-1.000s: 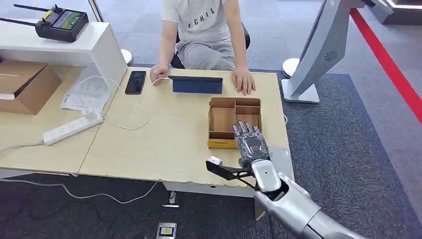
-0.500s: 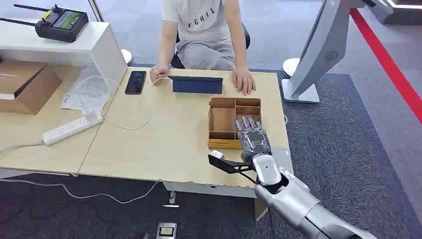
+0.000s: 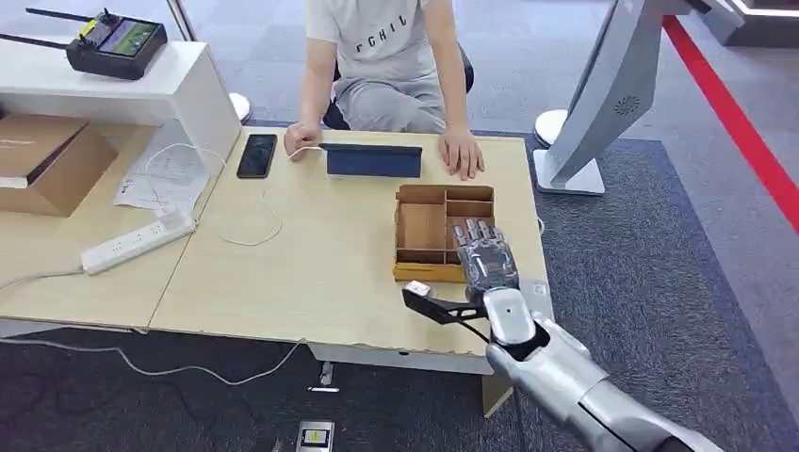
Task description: Pass the card to the sensor for recognition and then transmit it.
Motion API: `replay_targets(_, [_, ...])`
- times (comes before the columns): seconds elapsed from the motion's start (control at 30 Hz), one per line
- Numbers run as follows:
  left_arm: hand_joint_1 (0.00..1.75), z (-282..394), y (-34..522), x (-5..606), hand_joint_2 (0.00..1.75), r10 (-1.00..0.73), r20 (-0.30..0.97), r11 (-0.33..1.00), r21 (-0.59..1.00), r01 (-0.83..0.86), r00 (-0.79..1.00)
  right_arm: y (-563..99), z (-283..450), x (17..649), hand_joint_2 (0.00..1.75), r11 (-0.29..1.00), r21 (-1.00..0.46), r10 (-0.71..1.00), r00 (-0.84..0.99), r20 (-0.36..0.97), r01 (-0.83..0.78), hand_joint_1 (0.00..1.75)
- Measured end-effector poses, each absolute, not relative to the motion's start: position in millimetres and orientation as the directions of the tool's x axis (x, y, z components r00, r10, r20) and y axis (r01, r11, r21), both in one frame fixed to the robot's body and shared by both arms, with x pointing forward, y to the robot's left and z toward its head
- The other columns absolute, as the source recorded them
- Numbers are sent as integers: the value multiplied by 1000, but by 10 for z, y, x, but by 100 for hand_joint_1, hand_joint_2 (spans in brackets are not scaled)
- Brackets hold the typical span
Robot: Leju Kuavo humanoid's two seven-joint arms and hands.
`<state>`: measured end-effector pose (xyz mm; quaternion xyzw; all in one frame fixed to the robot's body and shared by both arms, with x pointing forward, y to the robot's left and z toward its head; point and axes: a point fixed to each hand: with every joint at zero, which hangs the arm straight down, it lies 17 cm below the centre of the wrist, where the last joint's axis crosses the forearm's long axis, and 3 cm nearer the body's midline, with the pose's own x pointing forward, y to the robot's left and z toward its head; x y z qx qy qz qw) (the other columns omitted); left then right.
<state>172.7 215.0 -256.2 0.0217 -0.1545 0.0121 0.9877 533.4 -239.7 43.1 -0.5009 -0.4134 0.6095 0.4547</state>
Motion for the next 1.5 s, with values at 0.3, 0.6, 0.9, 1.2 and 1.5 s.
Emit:
replay_targets(0.3, [0,-2569,2149,1702,0,27,303,998,39,-41,953,-2533,413,5370,175,-271,-949,962,-71,-263,-158,0])
replay_targets(0.6, [0,-2578,2122,1663,0,34,281,999,21,-41,959,-2567,476,5435,175,-271,-951,962,-69,-263,-152,0])
replay_targets(0.9, [0,-2580,2125,1655,0,34,278,999,22,-41,960,-2557,510,5459,175,-263,-954,964,-71,-255,-146,0])
replay_targets(1.2, [0,-2585,2128,1638,0,36,277,999,22,-44,960,-2569,501,5457,175,-265,-952,964,-70,-257,-152,0])
replay_targets(1.5, [0,-2592,2141,1615,0,37,274,999,24,-45,961,-2570,496,5455,175,-265,-952,964,-70,-257,-154,0])
